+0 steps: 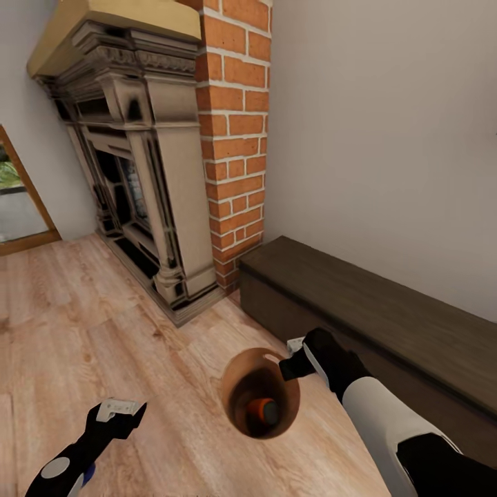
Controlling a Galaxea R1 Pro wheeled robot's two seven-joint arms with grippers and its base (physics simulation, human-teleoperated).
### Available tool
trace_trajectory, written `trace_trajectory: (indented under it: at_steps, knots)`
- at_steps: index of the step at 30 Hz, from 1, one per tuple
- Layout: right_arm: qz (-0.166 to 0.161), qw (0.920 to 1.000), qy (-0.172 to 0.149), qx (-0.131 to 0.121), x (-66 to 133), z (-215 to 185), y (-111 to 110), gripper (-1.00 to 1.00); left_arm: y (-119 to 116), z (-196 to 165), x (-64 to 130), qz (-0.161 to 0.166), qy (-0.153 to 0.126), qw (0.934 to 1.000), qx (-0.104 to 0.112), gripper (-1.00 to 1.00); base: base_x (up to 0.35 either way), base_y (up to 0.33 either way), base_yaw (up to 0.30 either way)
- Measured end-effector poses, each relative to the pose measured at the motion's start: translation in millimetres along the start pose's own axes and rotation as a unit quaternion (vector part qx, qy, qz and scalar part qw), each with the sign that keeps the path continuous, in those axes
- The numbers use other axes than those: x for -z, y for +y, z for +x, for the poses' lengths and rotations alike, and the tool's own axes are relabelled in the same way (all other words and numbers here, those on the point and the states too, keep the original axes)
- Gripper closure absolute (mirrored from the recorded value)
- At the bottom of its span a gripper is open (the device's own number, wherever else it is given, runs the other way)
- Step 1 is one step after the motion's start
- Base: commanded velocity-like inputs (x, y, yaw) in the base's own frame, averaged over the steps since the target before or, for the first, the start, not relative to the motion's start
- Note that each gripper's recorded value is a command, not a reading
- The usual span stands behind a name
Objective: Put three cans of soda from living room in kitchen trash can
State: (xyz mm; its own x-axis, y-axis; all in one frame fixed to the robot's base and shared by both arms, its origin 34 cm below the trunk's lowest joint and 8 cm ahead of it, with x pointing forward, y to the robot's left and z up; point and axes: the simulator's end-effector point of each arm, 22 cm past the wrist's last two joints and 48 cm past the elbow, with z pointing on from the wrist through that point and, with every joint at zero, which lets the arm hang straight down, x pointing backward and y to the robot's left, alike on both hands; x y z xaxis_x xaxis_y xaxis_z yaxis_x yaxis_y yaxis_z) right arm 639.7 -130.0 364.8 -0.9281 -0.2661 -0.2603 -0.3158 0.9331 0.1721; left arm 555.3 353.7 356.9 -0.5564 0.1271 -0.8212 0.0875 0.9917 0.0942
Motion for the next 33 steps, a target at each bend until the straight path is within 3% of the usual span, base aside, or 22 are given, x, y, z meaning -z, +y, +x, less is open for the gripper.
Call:
trace_trajectory:
  at_steps: [15, 33]
  knots:
    - [-0.001, 1.0000, 0.006, 0.002, -4.0, 6.9, 2.2, 1.00, -0.3, 1.1, 0.0, 0.000, 0.001, 1.0000, 0.000, -1.00, 0.007, 0.003, 0.258]
    - [-0.006, 0.9999, 0.008, 0.002, -6.7, 10.0, 8.2, 1.00, 0.1, 1.3, 0.0, 0.000, 0.002, 1.0000, -0.001, -1.00, 0.247, 0.150, 0.249]
